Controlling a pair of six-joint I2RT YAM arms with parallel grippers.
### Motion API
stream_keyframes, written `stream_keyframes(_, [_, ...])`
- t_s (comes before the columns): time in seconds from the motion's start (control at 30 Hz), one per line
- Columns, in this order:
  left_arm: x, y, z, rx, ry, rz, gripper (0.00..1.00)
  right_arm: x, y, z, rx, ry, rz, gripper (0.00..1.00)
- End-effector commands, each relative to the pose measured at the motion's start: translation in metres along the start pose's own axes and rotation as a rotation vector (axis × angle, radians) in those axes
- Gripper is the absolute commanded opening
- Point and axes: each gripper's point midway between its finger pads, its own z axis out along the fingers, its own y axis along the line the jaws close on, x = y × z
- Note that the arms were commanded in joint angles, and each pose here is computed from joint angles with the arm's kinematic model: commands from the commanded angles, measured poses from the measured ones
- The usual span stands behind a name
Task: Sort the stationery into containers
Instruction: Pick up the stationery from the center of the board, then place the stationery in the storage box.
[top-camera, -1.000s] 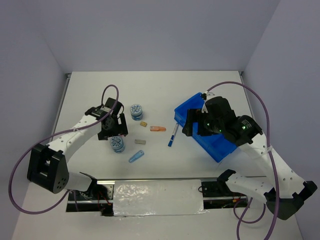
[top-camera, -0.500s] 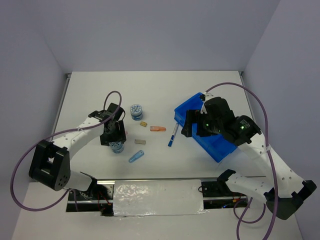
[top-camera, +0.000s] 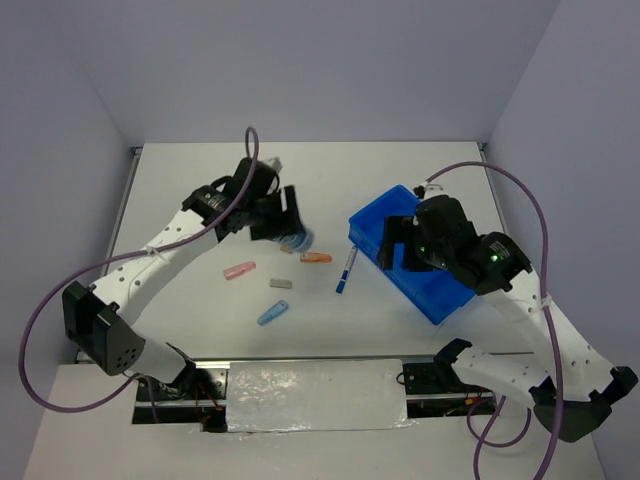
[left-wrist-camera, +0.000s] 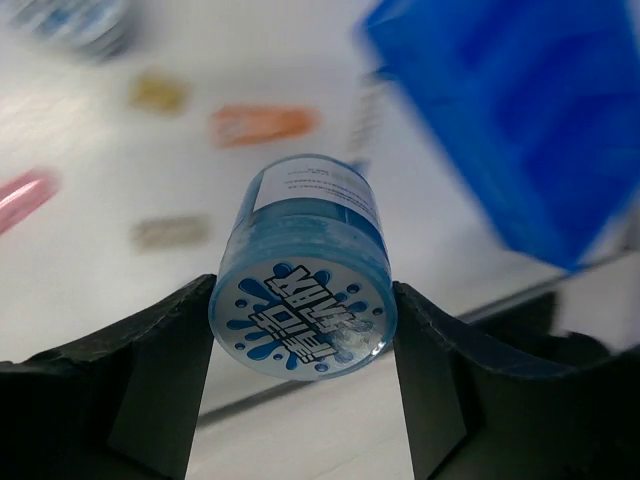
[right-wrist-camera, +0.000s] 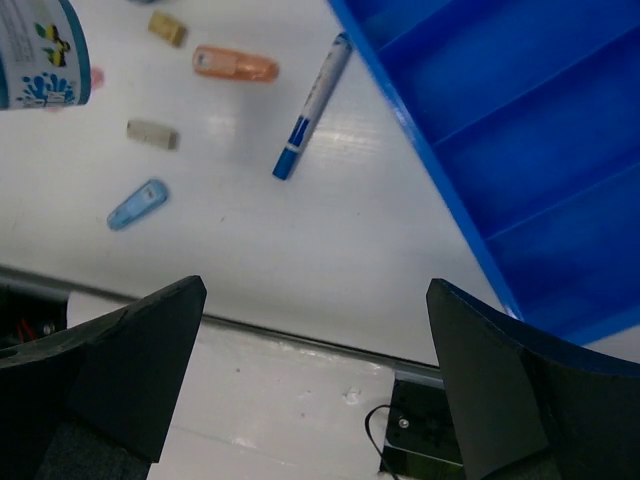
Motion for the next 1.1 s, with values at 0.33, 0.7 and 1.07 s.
stream_keyframes(0.33, [-0.129,-0.261,0.063,0.638,-0.276,0.16,0.0,-0.031,-0.055,-0.108,0.147,-0.353,0.287,1.0])
stream_keyframes(0.7, [-0.123,-0.228,0.128,0.379,-0.284,0.204,0.01,-0.008,-0.059,-0.12,0.106,-0.324,0.261,1.0])
stream_keyframes(1.07, [-0.098,-0.227,0.139,0.366,-0.222,0.224,0.33,-0.01,-0.055,-0.111,0.101,-0.305,0.22,1.0])
